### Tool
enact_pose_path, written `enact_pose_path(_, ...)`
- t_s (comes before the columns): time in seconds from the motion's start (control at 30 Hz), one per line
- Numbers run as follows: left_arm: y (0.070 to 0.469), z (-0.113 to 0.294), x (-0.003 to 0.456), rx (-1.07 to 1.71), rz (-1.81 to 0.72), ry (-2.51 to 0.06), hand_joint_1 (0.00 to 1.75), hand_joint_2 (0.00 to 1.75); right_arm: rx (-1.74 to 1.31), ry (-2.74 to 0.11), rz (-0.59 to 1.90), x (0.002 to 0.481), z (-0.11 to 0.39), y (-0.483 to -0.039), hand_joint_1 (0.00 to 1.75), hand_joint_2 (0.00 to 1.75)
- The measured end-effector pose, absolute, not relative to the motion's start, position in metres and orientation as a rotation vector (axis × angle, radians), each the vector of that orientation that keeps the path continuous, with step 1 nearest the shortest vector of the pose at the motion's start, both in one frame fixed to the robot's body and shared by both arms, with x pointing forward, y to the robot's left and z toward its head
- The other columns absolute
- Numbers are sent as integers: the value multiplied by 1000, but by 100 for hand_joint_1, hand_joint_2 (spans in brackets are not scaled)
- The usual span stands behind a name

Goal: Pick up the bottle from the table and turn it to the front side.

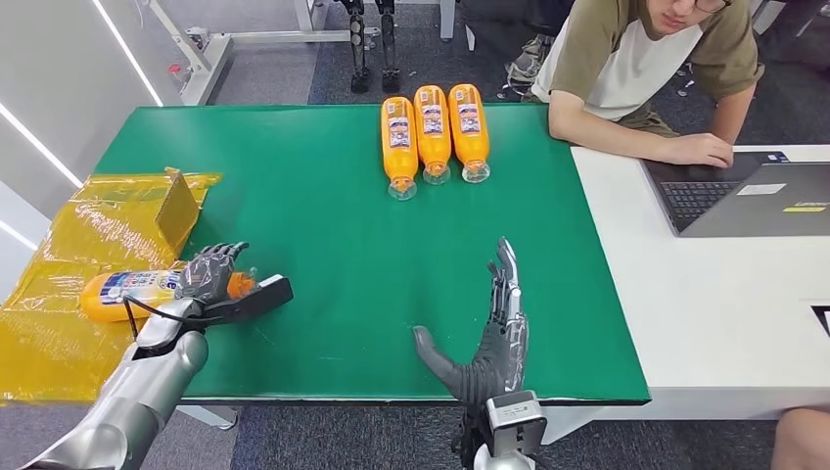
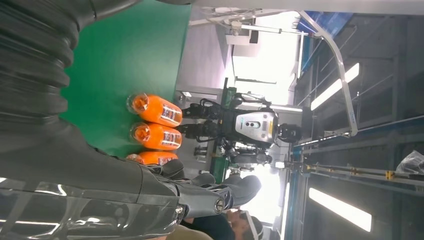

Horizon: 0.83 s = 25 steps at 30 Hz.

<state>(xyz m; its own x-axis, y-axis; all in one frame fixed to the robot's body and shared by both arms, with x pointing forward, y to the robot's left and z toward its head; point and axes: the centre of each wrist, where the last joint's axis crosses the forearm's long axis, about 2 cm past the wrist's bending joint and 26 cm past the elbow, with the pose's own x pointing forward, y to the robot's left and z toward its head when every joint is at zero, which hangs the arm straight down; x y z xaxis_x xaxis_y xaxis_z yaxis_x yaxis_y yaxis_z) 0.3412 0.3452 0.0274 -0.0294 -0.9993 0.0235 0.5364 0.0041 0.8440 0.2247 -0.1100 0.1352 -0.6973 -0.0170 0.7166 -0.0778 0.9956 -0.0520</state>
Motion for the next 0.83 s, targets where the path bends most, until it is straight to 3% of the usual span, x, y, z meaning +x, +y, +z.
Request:
enact_pose_path(0.4, 363, 32, 345, 272, -1137, -1025, 0, 175, 79, -2331, 96, 229, 135, -112, 0, 175)
enact_pose_path(0.83, 373, 53, 359, 112, -859, -1477, 0, 175, 47, -2327, 91, 231, 135, -114, 0, 175)
